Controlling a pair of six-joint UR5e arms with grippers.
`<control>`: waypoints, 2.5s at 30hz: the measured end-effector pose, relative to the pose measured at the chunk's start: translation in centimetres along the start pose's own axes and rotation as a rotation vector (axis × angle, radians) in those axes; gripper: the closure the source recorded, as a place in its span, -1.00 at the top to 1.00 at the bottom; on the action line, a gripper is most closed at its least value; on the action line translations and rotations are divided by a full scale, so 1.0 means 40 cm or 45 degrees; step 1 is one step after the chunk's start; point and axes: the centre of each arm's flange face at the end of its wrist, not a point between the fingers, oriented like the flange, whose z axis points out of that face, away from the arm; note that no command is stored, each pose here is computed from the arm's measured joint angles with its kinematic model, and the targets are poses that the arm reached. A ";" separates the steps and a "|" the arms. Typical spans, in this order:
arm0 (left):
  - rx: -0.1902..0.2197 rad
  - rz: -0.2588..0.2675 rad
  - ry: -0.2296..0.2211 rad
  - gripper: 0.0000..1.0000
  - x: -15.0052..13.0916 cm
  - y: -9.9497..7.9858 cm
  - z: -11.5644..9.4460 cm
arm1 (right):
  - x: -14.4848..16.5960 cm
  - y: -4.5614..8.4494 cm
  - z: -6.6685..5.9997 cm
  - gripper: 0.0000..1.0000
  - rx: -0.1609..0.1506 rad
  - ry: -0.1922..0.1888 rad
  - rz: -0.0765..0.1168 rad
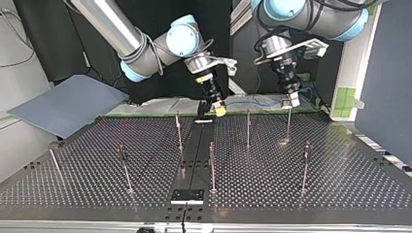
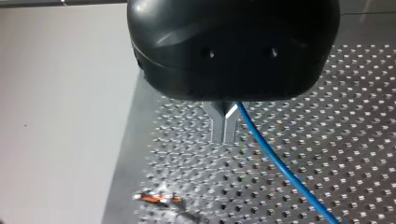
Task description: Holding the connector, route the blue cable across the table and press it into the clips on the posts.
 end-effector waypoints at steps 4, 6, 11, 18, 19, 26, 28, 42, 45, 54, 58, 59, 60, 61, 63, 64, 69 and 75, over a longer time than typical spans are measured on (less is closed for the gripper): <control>-0.002 -0.003 -0.008 -0.96 -0.019 0.002 0.009 | 0.033 -0.005 0.014 -1.00 0.010 -0.002 0.011; 0.004 -0.005 -0.011 -0.96 -0.023 0.002 0.013 | 0.050 -0.007 0.020 -1.00 0.017 -0.003 0.015; 0.028 -0.012 -0.019 -0.96 -0.032 -0.004 0.028 | 0.090 -0.011 0.034 -1.00 0.024 -0.004 0.018; 0.036 -0.020 -0.036 -0.96 -0.055 -0.014 0.059 | 0.154 -0.018 0.052 -1.00 0.040 -0.007 0.023; 0.033 -0.019 -0.036 -0.96 -0.059 -0.014 0.062 | 0.161 -0.019 0.054 -1.00 0.044 -0.005 0.023; 0.011 -0.022 -0.051 -0.96 -0.082 -0.011 0.090 | 0.212 -0.029 0.076 -1.00 0.069 0.019 0.026; 0.006 -0.023 -0.056 -0.96 -0.088 -0.009 0.099 | 0.215 -0.033 0.085 -1.00 0.078 0.014 0.026; -0.015 -0.006 -0.052 -0.96 -0.081 0.013 0.160 | 0.269 -0.068 0.137 -1.00 0.117 0.048 0.023; -0.011 -0.007 -0.051 -0.96 -0.077 0.013 0.181 | 0.296 -0.069 0.146 -1.00 0.118 0.076 0.025; -0.021 -0.013 -0.065 -0.96 -0.098 0.027 0.233 | 0.304 -0.060 0.194 -1.00 0.109 0.098 0.014; -0.012 -0.015 -0.065 -0.96 -0.097 0.035 0.249 | 0.313 -0.062 0.214 -1.00 0.109 0.119 0.009; -0.006 -0.015 -0.062 -0.96 -0.094 0.036 0.255 | 0.316 -0.063 0.217 -1.00 0.109 0.124 0.008; -0.001 -0.014 -0.058 -0.96 -0.090 0.036 0.259 | 0.320 -0.065 0.221 -1.00 0.110 0.131 0.007; 0.004 -0.013 -0.053 -0.96 -0.085 0.036 0.264 | 0.323 -0.068 0.224 -1.00 0.112 0.136 0.006; 0.014 -0.011 -0.043 -0.96 -0.072 0.037 0.274 | 0.328 -0.071 0.227 -1.00 0.113 0.143 0.004; 0.016 -0.012 -0.041 -0.96 -0.068 0.038 0.277 | 0.329 -0.072 0.228 -1.00 0.113 0.145 0.003; 0.005 -0.022 -0.053 -0.96 -0.063 0.061 0.305 | 0.322 -0.071 0.232 -1.00 0.107 0.140 0.000; 0.005 -0.029 -0.075 -0.96 -0.069 0.097 0.346 | 0.301 -0.067 0.238 -1.00 0.095 0.122 -0.004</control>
